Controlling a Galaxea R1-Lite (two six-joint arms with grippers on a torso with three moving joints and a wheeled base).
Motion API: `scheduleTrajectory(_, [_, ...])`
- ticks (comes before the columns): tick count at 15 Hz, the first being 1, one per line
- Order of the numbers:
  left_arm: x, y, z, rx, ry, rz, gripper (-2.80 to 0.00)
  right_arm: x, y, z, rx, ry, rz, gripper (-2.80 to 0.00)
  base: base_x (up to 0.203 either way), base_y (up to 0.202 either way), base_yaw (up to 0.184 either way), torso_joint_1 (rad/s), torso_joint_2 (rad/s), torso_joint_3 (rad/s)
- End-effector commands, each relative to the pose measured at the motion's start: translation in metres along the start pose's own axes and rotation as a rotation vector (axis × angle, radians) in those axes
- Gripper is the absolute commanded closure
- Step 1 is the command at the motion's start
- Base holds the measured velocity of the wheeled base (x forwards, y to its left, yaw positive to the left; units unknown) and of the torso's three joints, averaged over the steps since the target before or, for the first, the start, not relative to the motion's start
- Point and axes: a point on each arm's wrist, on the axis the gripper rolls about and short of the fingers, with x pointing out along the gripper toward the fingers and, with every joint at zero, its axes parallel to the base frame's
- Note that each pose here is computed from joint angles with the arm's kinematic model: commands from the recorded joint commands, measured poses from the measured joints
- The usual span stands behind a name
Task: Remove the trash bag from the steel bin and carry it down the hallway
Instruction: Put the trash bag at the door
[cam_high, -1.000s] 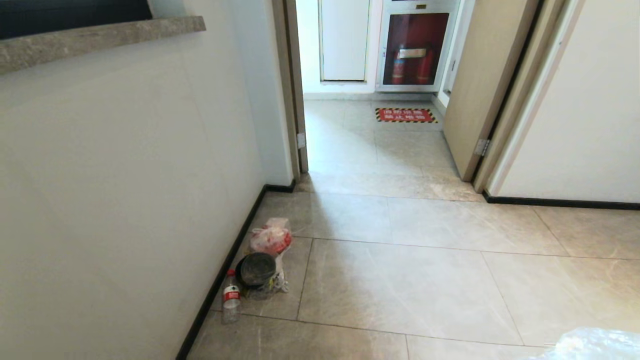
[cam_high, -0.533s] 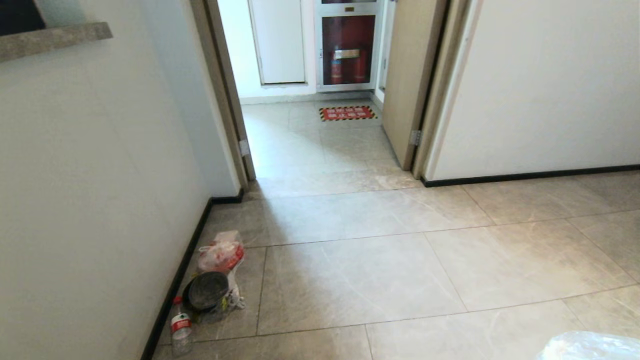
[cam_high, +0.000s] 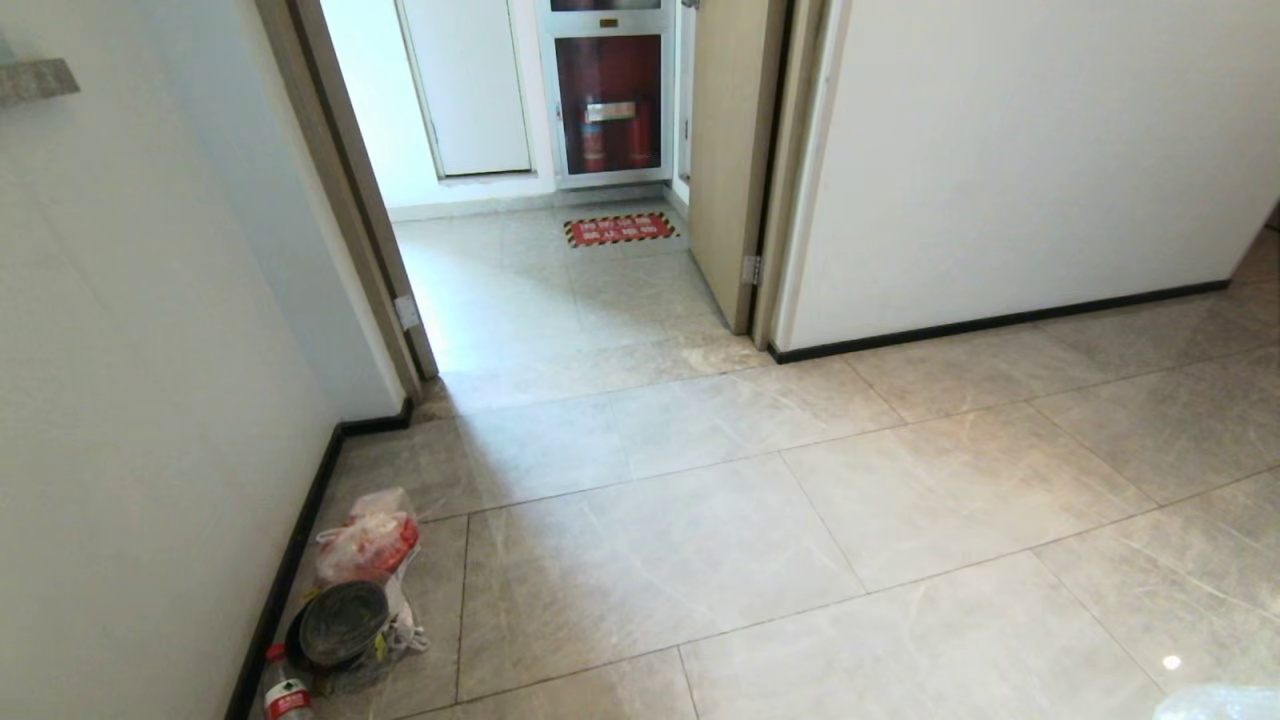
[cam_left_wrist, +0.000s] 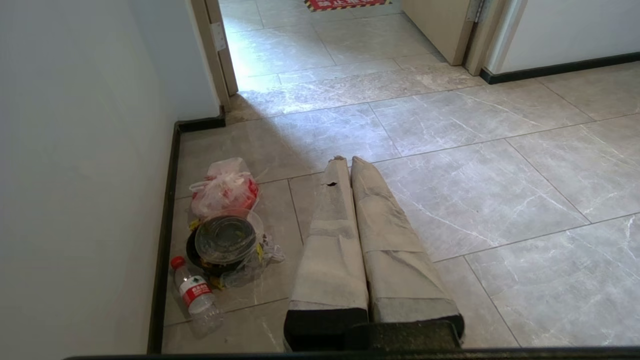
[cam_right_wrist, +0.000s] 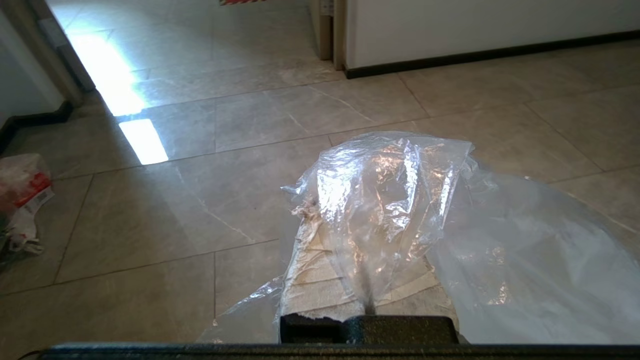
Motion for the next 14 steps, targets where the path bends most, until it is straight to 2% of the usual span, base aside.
scheduleTrajectory(1, [0.0002, 0.0000, -0.0004, 0.000, 0.002, 0.000, 0.00, 0.0001, 0.0000, -0.0004, 0.004, 0.001, -0.004, 0.00, 0.000, 0.000, 0.000, 0.000, 0.00, 0.000])
scheduleTrajectory(6, [0.0003, 0.0000, -0.0005, 0.000, 0.003, 0.000, 0.00, 0.0002, -0.0002, -0.0006, 0.023, 0.004, -0.010, 0.00, 0.002, -0.001, 0.019, 0.001, 0.00, 0.000])
scheduleTrajectory(14, [0.0003, 0.0000, -0.0006, 0.000, 0.003, 0.000, 0.00, 0.0002, -0.0002, -0.0004, 0.020, 0.003, -0.010, 0.00, -0.002, -0.010, 0.167, 0.003, 0.00, 0.000])
